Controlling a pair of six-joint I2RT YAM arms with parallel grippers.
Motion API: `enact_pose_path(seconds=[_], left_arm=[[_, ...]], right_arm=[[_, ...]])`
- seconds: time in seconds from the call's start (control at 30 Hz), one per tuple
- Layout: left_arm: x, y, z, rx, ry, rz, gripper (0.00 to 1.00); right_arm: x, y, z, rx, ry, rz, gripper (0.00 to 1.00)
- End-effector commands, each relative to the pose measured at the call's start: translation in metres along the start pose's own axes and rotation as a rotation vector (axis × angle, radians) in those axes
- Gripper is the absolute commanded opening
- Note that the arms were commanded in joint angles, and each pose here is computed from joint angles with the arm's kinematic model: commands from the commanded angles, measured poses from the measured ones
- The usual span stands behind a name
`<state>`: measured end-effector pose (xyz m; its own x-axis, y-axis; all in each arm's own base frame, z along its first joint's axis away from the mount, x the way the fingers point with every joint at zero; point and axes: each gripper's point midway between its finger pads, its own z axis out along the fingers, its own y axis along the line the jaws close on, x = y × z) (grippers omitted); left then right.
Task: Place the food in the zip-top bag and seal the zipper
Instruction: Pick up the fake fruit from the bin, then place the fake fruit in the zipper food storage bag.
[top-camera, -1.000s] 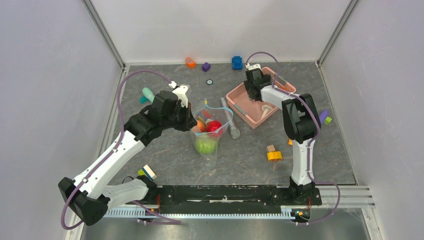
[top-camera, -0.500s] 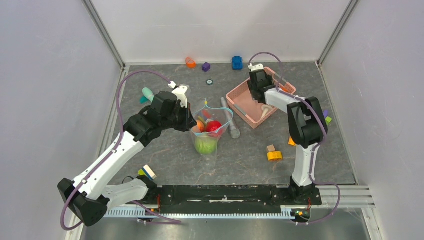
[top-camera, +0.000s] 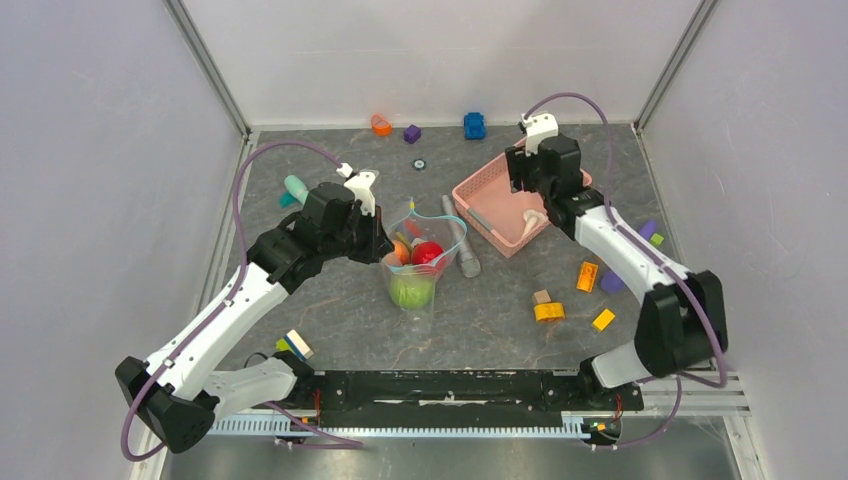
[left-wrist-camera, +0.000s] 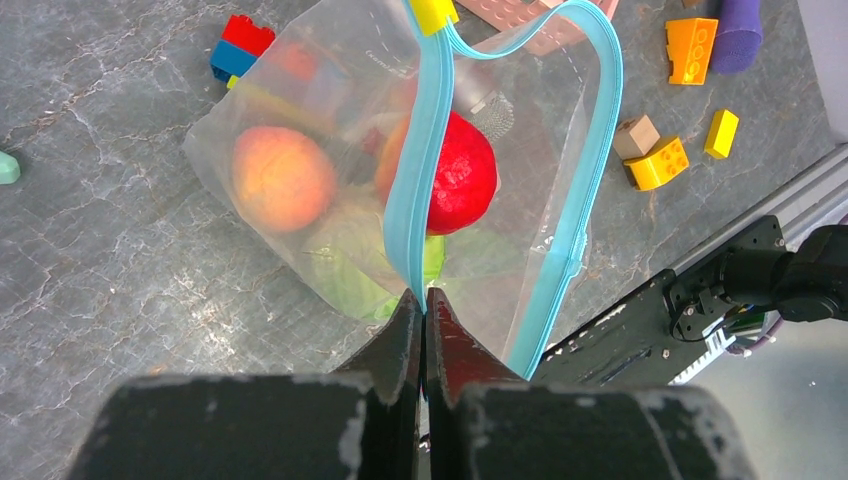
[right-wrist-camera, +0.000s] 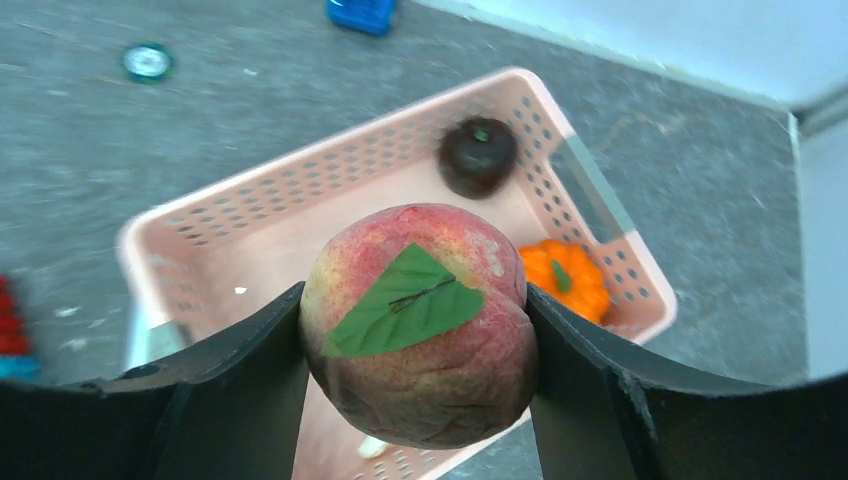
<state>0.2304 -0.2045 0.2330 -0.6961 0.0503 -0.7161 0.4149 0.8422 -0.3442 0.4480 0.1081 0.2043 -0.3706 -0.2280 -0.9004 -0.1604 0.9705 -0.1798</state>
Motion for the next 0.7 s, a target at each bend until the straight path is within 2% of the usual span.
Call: enact_pose_path(seconds=[0.0, 0.33, 0.47, 0.67], left_arm=[[-0.015, -0.008, -0.004, 0.046, -0.065, 0.016, 0.02], [-0.015, -0.009, -0.004, 0.050, -0.062, 0.016, 0.02], [-0.015, -0.010, -0.005, 0.053, -0.064, 0.016, 0.02], [-0.015, -0.010, -0.004, 0.055, -0.064, 0.013, 0.02]], right_arm=[[-0.044, 0.041, -0.039, -0.287, -0.196, 0.025, 0.31], [-0.099, 0.134, -0.165, -1.000, -0.520, 0.031, 0.31], [-0.095, 0.166, -0.184, -1.103, -0.512, -0.024, 0.31], [-0.069, 0.230, -0.187, -1.173, -0.355, -0.208, 0.35]])
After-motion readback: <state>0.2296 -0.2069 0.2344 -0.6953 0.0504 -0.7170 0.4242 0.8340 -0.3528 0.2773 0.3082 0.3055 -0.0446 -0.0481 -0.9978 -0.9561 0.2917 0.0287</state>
